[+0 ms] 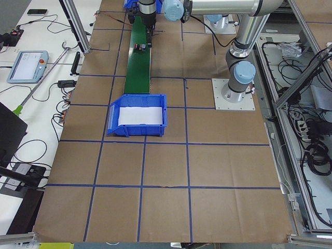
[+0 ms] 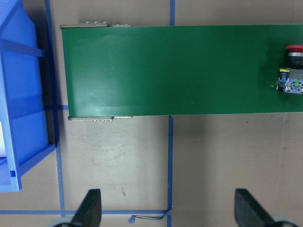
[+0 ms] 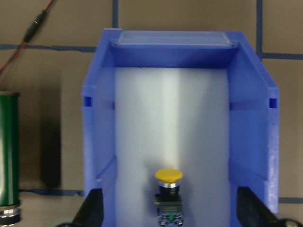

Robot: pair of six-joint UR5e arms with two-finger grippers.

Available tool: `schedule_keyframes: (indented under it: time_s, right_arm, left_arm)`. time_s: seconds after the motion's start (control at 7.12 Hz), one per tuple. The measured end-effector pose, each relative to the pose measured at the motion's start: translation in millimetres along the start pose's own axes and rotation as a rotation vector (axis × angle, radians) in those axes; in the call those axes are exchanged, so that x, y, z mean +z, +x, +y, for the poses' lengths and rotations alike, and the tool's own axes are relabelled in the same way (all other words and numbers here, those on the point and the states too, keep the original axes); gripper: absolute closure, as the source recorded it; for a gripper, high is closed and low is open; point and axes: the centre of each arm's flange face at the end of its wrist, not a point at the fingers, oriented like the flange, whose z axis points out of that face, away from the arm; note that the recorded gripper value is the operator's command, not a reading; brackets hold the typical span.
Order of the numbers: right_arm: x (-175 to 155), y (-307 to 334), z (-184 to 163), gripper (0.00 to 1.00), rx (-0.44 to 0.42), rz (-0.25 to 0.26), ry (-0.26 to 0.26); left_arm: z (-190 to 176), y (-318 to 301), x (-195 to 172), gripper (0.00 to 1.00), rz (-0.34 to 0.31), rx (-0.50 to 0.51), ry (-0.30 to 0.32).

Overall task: Transport two buttons from left to right
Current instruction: 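Raise the right gripper and move it back over the conveyor end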

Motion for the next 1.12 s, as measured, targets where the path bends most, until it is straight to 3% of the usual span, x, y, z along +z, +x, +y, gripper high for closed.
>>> schedule_keyframes:
  time_s: [0.28,0.7,0.84,1.12]
  right_arm:
    - [-38.8,-82.1,-24.7,0.00,0.062,-0.048,-0.086]
    - [-67.2,-204.4,-29.2,0.00,0.055,-0.013,-0.092]
    - [-69.5,-229.1,-25.5,0.00,0.041,-0.005,-0.075]
    - [-68.1,-268.2,-13.8,0.00,-0.013,0.037,0.064]
  left_arm:
    - [0.0,0.0,0.1,0.00,0.000,0.000,0.000]
    - [-0.3,0.1,-0.1,0.00,0.001,-0.001,0.000]
    - [-0.3,0.1,0.0,0.00,0.002,-0.002,0.000]
    - [-0.5,0.1,0.6,0.00,0.002,-0.002,-0.001]
